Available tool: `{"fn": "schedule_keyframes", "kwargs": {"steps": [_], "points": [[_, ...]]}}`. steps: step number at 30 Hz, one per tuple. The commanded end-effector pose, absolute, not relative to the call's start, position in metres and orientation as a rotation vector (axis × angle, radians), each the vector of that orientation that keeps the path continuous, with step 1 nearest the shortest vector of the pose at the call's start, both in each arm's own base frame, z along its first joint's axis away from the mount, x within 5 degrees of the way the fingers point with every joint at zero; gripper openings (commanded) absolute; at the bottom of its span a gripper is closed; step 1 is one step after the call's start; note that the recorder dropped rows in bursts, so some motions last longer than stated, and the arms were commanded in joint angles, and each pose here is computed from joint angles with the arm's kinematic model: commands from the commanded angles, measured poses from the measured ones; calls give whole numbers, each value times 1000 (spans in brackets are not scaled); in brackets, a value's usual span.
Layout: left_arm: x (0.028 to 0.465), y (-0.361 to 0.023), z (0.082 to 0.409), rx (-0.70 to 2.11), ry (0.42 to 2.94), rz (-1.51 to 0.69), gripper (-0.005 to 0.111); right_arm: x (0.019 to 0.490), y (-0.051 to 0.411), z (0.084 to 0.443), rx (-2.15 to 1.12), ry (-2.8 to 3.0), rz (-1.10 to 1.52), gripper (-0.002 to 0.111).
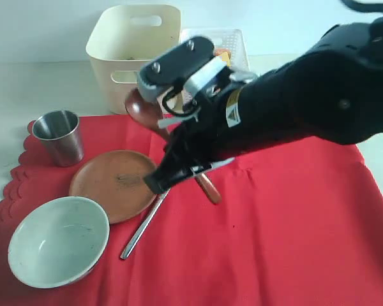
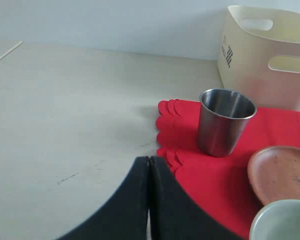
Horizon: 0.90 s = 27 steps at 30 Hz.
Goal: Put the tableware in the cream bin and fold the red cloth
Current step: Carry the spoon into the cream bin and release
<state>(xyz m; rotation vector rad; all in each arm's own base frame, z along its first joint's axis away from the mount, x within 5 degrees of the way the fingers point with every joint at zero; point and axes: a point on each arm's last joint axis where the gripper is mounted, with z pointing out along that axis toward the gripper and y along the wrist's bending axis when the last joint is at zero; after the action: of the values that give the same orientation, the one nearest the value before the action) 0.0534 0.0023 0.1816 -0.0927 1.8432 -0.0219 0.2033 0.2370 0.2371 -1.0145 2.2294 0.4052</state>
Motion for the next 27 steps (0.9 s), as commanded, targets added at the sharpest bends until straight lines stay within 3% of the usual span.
{"fn": "schedule_keyframes", "kwargs": {"steps": [1, 7, 13, 27], "points": [[53, 2, 181, -92, 1833, -21, 0, 210, 245, 274, -970, 1989, 464, 0], [53, 2, 181, -92, 1833, -21, 0, 231, 268, 309, -900, 1793, 508, 0], [53, 2, 181, -92, 1833, -21, 0, 264, 293, 322, -815, 1622, 536, 0], [53, 2, 181, -92, 1833, -21, 0, 389, 310, 270, -544, 1578, 486, 0]]}}
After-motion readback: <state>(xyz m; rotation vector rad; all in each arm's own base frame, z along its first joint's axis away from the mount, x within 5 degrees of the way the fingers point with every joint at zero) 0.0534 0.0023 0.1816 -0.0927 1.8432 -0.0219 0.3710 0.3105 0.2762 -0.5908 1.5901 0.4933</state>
